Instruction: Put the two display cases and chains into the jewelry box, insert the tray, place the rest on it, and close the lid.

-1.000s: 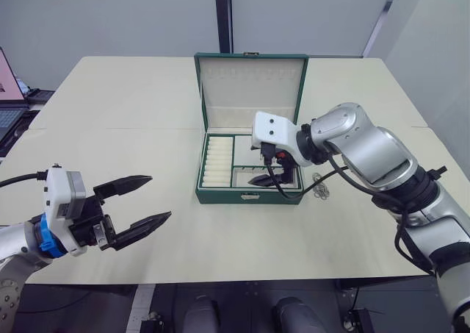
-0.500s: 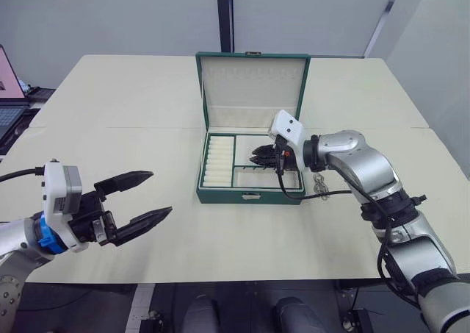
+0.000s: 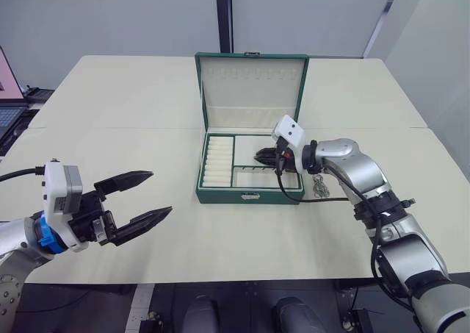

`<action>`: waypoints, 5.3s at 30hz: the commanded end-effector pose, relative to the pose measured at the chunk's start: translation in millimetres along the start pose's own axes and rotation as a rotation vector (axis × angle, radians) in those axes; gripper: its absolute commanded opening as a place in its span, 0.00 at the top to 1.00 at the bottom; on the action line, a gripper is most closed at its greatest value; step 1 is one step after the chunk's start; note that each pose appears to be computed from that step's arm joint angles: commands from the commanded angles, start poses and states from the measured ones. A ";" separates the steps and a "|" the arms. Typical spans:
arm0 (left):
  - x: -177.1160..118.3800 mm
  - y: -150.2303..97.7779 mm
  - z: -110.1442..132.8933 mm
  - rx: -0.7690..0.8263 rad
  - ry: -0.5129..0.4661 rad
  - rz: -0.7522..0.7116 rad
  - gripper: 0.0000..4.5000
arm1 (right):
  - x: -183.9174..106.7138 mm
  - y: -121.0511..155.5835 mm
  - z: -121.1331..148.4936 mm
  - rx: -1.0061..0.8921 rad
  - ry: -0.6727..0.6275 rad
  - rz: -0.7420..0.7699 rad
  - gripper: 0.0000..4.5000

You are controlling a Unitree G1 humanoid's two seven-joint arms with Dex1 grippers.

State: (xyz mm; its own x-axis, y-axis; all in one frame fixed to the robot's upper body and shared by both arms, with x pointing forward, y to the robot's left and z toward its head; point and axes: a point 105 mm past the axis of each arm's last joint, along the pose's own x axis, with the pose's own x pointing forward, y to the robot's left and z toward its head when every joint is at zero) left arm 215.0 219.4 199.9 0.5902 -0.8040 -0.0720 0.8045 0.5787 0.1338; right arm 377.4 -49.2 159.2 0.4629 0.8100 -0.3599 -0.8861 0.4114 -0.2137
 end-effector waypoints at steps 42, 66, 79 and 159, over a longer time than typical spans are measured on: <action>-38.4 -4.2 -38.8 -0.041 0.054 0.047 0.00 | -178.0 141.3 -75.9 0.221 0.132 0.118 0.99; 65.5 -30.4 34.0 0.120 -0.027 -0.171 0.00 | -190.2 78.0 -77.2 0.183 0.092 -0.302 0.01; 69.6 -38.7 47.4 0.119 -0.002 -0.199 0.00 | -178.9 52.5 -78.3 0.146 0.085 -0.415 0.01; 72.5 -35.7 45.3 0.124 -0.022 -0.200 0.00 | -126.6 -2.0 -89.3 0.353 -0.017 -0.815 0.94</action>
State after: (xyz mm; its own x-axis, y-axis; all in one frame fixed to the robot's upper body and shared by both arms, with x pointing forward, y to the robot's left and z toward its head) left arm 228.6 136.0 228.9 0.4277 -0.8976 -0.1062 0.8925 0.4008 0.2069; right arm 321.9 -187.4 99.0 0.9355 0.2102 -0.2839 -0.2420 0.9668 -0.0817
